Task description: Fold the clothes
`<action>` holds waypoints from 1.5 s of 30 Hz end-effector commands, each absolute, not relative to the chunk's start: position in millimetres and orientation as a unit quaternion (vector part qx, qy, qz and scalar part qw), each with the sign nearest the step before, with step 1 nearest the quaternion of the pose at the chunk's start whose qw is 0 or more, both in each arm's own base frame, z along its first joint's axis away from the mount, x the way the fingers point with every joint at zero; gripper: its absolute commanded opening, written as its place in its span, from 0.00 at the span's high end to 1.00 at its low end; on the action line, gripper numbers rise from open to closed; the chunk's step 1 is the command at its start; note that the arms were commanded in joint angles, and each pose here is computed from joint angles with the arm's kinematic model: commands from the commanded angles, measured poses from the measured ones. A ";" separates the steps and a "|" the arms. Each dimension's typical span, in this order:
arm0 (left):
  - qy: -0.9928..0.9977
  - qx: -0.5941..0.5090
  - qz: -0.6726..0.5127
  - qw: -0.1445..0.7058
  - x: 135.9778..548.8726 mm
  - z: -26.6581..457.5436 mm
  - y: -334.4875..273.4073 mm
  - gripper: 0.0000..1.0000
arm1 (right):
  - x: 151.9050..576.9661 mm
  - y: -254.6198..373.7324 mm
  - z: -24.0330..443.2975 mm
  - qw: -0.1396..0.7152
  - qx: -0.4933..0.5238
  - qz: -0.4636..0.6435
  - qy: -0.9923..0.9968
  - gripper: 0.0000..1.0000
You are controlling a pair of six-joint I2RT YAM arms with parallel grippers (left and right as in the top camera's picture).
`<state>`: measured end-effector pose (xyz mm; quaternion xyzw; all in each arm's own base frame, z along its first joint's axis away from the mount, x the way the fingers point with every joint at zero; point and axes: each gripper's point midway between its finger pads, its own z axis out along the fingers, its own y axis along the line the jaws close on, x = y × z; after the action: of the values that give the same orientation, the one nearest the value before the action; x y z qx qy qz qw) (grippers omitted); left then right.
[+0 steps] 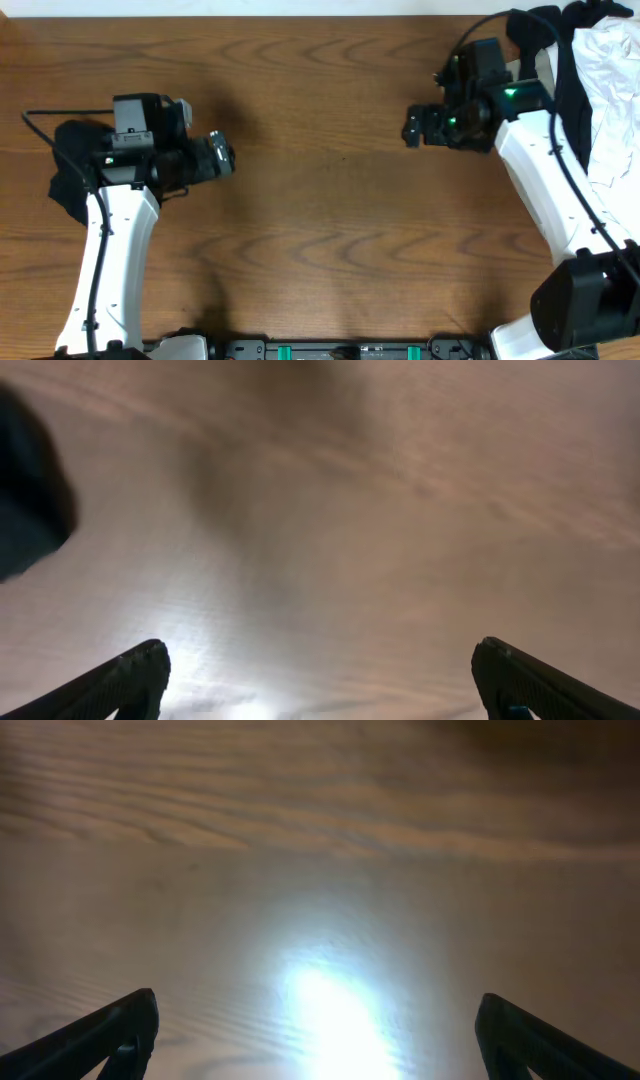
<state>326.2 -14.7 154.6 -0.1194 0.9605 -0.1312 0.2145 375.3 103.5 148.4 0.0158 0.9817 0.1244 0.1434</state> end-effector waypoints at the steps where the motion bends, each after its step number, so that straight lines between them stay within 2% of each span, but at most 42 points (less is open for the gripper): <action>1: 0.969 -0.117 -0.076 0.203 316.6 149.9 -4.8 0.02 | 365.8 92.3 148.9 0.131 0.023 0.110 0.985 0.01; 5: 0.975 -0.114 -0.038 0.189 302.8 149.9 -6.7 0.02 | 348.4 82.5 161.4 0.130 0.022 0.075 0.988 0.01; 8: 0.976 -0.089 -0.032 0.197 293.9 159.6 -18.7 0.02 | 339.1 85.8 185.3 0.161 0.011 0.074 0.984 0.01; 14: 0.965 -0.030 -0.025 0.259 271.1 193.5 -39.2 0.02 | 312.2 84.6 249.9 0.281 -0.001 0.073 0.957 0.01; 18: 0.949 0.011 -0.040 0.314 249.9 216.5 -50.5 0.02 | 288.7 80.5 266.5 0.354 -0.002 0.090 0.931 0.01; 23: 0.915 0.053 -0.053 0.396 225.6 247.2 -53.5 0.02 | 256.4 70.9 239.9 0.392 0.022 0.112 0.913 0.01; 27: 0.901 0.047 -0.033 0.430 218.8 259.2 -42.3 0.02 | 239.4 65.8 204.7 0.380 0.022 0.108 0.918 0.01; 35: 0.906 0.031 0.005 0.422 215.6 255.1 -27.4 0.02 | 216.6 59.2 136.7 0.310 0.021 0.086 0.947 0.01; 45: 0.906 0.031 0.005 0.422 215.6 255.1 -27.4 0.02 | 202.9 55.2 104.6 0.269 0.021 0.073 0.960 0.01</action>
<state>215.6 -30.2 256.2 0.0273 0.9056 -0.0072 0.4232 204.0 56.8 107.6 0.0148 0.9593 0.0774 0.2713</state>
